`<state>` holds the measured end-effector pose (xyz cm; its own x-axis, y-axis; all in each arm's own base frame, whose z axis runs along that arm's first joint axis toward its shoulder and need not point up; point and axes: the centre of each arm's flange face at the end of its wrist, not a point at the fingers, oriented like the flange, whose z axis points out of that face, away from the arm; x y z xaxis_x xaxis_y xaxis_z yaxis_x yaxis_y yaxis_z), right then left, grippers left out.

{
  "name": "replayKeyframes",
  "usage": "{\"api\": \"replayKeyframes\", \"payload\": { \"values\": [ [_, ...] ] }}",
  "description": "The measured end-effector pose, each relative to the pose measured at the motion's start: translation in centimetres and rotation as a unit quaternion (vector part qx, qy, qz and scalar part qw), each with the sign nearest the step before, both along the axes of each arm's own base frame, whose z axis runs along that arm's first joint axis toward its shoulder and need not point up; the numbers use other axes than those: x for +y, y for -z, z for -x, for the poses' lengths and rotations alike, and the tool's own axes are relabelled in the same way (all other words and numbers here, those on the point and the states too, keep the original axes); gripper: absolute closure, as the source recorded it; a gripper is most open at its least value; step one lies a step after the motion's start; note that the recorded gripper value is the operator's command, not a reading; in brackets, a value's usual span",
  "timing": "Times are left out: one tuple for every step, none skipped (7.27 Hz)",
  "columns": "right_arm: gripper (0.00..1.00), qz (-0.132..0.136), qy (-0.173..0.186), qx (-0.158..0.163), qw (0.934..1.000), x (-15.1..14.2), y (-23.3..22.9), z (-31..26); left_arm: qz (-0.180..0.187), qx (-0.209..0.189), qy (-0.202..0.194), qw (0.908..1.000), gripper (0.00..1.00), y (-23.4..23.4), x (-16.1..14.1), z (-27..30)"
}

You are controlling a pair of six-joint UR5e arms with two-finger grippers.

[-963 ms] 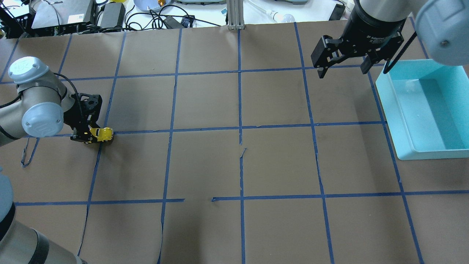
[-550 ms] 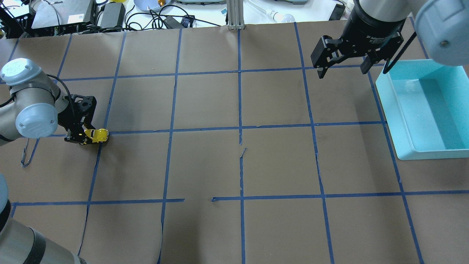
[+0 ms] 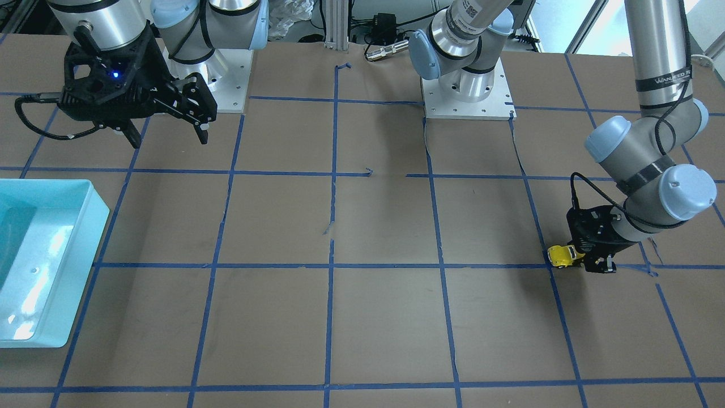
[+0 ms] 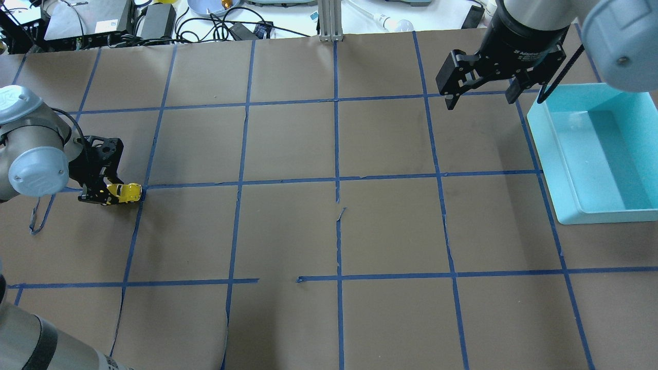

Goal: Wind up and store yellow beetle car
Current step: 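Open the left gripper to release the car rolling toward the bin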

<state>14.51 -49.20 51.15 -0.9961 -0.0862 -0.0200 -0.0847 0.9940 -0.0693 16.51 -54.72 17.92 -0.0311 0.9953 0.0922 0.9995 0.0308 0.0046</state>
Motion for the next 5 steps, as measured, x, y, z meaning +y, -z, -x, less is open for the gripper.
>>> {"api": "replayKeyframes", "payload": {
  "values": [
    [0.00,0.000,0.000,0.000,1.0000,0.00,0.00,0.00,-0.002,0.000,-0.001,1.0000,0.00,0.23,0.08,-0.12],
    [0.00,0.000,0.000,0.000,1.0000,0.02,-0.01,0.00,0.000,-0.002,-0.001,1.0000,0.00,0.09,0.01,-0.19],
    [0.00,0.000,0.000,0.000,1.0000,0.02,0.00,0.00,0.002,-0.005,-0.001,1.0000,0.00,-0.02,-0.04,-0.26],
    [0.00,0.000,0.000,0.000,1.0000,0.01,0.01,0.00,0.006,-0.008,-0.002,1.0000,0.00,-0.12,-0.12,-0.33],
    [0.00,0.000,0.000,0.000,1.0000,0.01,0.01,0.00,0.008,-0.009,-0.002,0.9999,0.00,-0.18,-0.16,-0.36]
  ]
}}
